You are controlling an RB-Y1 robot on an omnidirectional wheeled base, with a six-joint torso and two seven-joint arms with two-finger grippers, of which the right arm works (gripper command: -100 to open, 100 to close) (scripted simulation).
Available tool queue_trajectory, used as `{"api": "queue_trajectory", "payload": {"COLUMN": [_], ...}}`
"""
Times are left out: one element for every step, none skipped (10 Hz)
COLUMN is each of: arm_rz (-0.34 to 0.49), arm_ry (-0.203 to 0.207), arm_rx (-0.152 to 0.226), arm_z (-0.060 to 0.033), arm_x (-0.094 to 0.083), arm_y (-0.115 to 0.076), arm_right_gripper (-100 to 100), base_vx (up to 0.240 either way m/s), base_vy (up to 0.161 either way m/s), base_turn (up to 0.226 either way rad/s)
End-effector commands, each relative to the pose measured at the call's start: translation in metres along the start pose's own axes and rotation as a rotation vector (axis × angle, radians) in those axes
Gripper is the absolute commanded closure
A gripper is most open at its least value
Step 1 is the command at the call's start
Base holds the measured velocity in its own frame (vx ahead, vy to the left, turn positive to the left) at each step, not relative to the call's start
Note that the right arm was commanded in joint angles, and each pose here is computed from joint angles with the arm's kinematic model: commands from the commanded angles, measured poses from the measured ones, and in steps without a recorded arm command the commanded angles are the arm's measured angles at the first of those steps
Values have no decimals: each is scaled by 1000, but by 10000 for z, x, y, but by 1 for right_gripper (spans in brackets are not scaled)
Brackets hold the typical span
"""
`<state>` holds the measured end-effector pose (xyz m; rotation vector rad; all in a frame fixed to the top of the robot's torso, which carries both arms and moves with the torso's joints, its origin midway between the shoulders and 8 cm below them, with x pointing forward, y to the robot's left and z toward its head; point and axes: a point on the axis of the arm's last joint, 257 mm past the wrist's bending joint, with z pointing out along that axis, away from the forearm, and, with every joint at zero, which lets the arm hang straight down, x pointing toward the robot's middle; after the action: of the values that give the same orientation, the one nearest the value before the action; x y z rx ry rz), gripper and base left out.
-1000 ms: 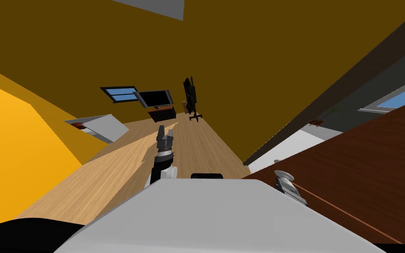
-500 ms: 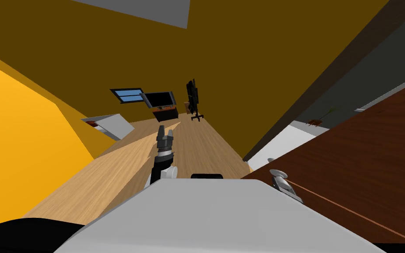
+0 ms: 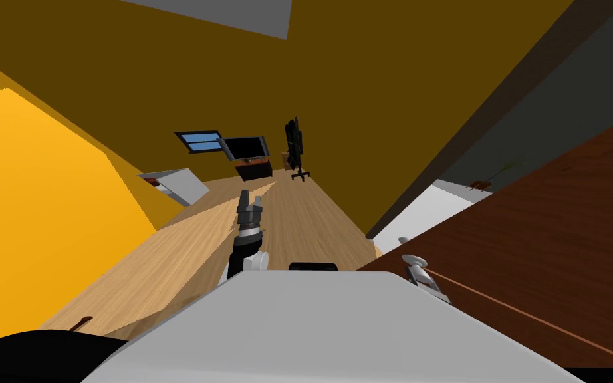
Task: Pull the door open
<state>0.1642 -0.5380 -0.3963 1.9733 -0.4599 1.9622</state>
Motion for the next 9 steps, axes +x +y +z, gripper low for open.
{"api": "queue_trajectory", "payload": {"arm_rz": [-3, -3, -2, -1, -3, -11, -14, -17, -19], "arm_ry": [3, 4, 5, 6, 2, -2, -2, -2, -1], "arm_rx": [30, 48, 72, 87, 77, 141, 168, 198, 230], "arm_z": [-41, -57, -78, -93, -75, -235, -301, -376, -459], "arm_x": [31, 35, 41, 44, 26, 2, 0, -1, -1], "arm_y": [-57, -103, -160, -197, -180, -360, -433, -514, -599], "arm_right_gripper": [100, 100, 100, 100, 100, 100, 100, 100, 100], "base_vx": [-183, -233, -239, -193, -80, -33, -30, -25, -19], "base_vy": [34, 30, 29, 25, 13, -41, -73, -64, -69], "base_turn": [36, 28, 36, 21, 4, -157, -195, -161, -135]}}
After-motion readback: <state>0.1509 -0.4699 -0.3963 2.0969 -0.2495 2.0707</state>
